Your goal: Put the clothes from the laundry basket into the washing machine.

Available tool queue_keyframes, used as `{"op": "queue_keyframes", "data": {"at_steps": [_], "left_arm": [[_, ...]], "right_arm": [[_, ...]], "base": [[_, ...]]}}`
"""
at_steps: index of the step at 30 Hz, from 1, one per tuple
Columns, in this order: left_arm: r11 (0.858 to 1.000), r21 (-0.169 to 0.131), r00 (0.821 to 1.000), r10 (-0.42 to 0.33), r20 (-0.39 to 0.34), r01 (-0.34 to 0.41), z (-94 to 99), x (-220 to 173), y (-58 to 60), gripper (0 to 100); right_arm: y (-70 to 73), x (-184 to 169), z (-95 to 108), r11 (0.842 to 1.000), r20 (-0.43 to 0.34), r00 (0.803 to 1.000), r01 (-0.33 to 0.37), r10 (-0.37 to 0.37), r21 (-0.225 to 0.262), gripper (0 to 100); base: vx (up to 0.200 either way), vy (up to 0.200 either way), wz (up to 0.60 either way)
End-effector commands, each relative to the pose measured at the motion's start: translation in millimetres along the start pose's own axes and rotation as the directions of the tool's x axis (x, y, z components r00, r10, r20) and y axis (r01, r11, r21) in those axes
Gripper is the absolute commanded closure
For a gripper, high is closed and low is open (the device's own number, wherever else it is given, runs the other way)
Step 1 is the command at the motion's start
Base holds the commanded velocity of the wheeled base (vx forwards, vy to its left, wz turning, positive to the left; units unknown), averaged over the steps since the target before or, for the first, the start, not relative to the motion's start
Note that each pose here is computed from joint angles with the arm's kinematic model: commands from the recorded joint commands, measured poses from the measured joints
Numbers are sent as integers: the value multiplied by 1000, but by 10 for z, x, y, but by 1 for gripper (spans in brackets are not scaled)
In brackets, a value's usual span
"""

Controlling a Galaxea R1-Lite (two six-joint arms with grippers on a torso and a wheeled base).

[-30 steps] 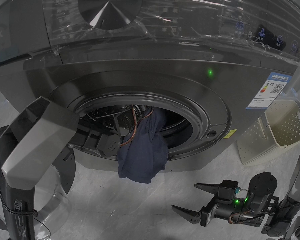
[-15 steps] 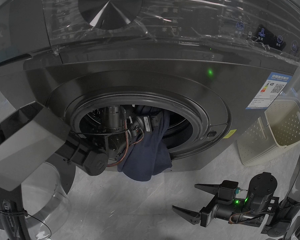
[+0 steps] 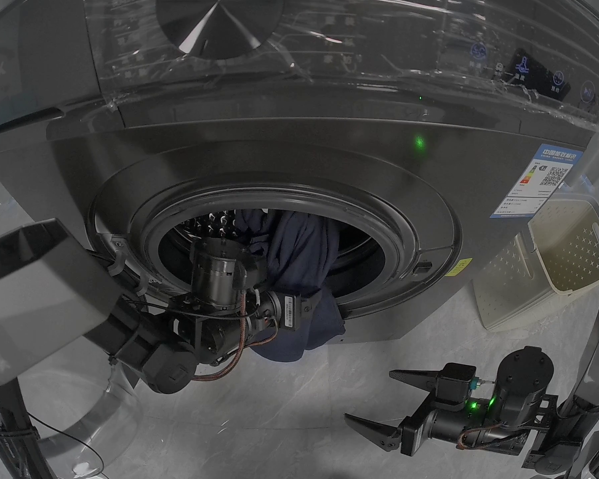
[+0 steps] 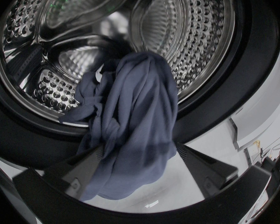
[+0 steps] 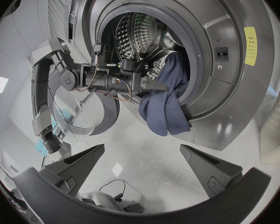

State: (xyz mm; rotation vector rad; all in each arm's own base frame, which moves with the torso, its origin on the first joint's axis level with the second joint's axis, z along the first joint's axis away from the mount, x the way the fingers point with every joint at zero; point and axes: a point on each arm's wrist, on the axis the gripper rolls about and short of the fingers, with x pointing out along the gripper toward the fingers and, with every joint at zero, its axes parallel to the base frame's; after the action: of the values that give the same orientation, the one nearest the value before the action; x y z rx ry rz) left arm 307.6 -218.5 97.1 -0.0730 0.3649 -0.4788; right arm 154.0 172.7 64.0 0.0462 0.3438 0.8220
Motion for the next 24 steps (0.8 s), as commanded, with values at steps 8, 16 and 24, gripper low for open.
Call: {"op": "queue_keyframes", "data": {"at_steps": [8, 16, 24], "left_arm": [[1000, 0, 997, 21, 72, -21, 122, 478, 126, 100], [984, -176, 927, 33, 373, 36, 893, 632, 8, 100], [974, -221, 890, 136, 435, -41, 925, 810, 110, 100]], "right_arm": [[5, 3, 18, 1000, 10, 1000, -1, 1, 1, 0], [4, 5, 15, 1000, 9, 1000, 0, 0, 1, 0], [-6, 5, 16, 1000, 9, 1000, 2, -2, 2, 0]], "base": [[0, 0, 0], [0, 0, 0], [0, 0, 0]]}}
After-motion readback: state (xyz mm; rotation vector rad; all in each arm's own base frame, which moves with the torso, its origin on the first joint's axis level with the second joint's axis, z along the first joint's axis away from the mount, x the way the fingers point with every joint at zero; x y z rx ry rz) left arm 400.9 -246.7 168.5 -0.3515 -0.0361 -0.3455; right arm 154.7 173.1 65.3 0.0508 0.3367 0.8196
